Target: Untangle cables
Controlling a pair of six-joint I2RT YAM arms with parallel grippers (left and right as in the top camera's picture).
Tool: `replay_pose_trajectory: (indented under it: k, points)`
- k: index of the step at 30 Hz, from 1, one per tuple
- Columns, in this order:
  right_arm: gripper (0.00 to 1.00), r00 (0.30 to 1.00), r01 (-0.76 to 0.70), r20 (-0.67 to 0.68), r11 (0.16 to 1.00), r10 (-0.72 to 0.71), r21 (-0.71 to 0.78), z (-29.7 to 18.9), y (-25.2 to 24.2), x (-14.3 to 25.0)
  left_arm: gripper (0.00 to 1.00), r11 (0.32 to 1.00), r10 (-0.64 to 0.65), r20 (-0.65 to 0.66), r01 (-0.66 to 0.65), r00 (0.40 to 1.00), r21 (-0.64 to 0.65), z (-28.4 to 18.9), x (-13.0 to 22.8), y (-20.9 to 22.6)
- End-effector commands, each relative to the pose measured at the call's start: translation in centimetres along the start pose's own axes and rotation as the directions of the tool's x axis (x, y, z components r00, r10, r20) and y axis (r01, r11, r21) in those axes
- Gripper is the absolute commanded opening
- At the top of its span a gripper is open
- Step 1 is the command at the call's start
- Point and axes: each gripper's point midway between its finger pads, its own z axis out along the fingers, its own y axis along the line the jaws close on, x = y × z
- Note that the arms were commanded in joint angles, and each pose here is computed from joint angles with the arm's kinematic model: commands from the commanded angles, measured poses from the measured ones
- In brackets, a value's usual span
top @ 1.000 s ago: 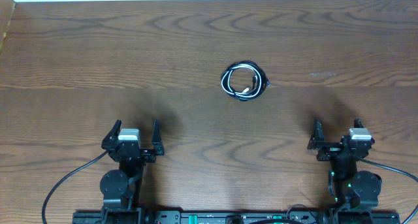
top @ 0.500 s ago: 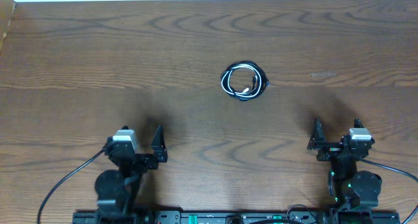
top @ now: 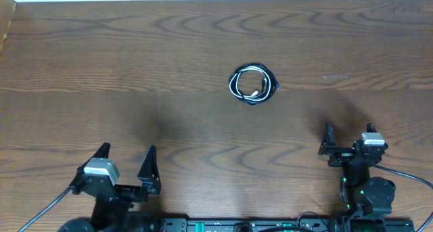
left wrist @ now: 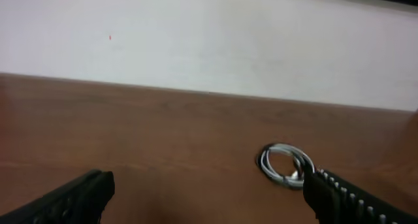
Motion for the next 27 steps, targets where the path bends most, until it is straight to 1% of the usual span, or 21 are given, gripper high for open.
replay_pose_trajectory:
  k: [1,5,9,14,17,22,23,24,25,26,27]
  points:
    - [0.99,1.000,0.008,0.000,1.000,-0.008,0.000,0.0,0.0,0.1,0.98,1.000,0.029,-0.078,-0.029,0.997,0.001,0.0,-0.5,-0.3]
    - [0.99,1.000,0.009,0.001,1.000,-0.009,0.008,0.0,-0.2,0.1,0.98,1.000,0.014,-0.192,-0.017,0.981,-0.014,-0.2,-0.6,-0.3]
    - [0.99,1.000,0.008,0.002,1.000,-0.008,0.003,0.0,-0.1,0.1,0.98,1.000,0.001,-0.255,-0.008,0.967,-0.023,-0.3,-1.1,-0.4]
    - [0.99,1.000,0.008,0.010,1.000,-0.007,-0.030,0.0,0.5,-0.1,0.98,1.000,-0.001,-0.270,-0.005,0.963,-0.024,0.3,-1.4,-0.4]
    - [0.99,1.000,0.008,0.008,0.998,-0.008,-0.068,-0.1,1.1,-0.2,0.98,1.000,0.001,-0.255,-0.007,0.967,-0.022,0.4,-1.7,-0.4]
    - [0.99,0.999,0.016,0.051,0.983,-0.007,-0.184,-0.9,3.3,-2.6,0.98,1.000,0.004,-0.244,-0.009,0.970,-0.021,0.5,-2.0,-0.4]
    - [0.99,0.998,0.011,0.060,0.979,0.001,-0.205,-1.2,3.7,-3.6,0.90,1.000,0.004,-0.245,-0.009,0.970,-0.022,0.5,-2.0,-0.4]
    - [0.99,0.998,0.004,0.063,0.976,0.010,-0.217,-1.7,3.9,-4.6,0.74,1.000,0.011,-0.245,-0.016,0.969,-0.020,0.5,-2.0,-0.4]
    - [0.99,0.998,-0.003,0.064,0.975,0.018,-0.222,-2.1,4.0,-5.4,0.67,1.000,0.019,-0.245,-0.025,0.969,-0.018,0.5,-2.0,-0.4]
    - [0.99,0.998,-0.014,0.063,0.975,0.029,-0.222,-2.6,4.1,-6.5,0.67,0.999,0.026,-0.245,-0.031,0.969,-0.016,0.5,-2.0,-0.4]
    - [0.99,0.998,-0.016,0.062,0.975,0.031,-0.222,-3.3,4.2,-7.5,0.75,0.999,0.034,-0.246,-0.039,0.969,-0.014,0.5,-2.0,-0.4]
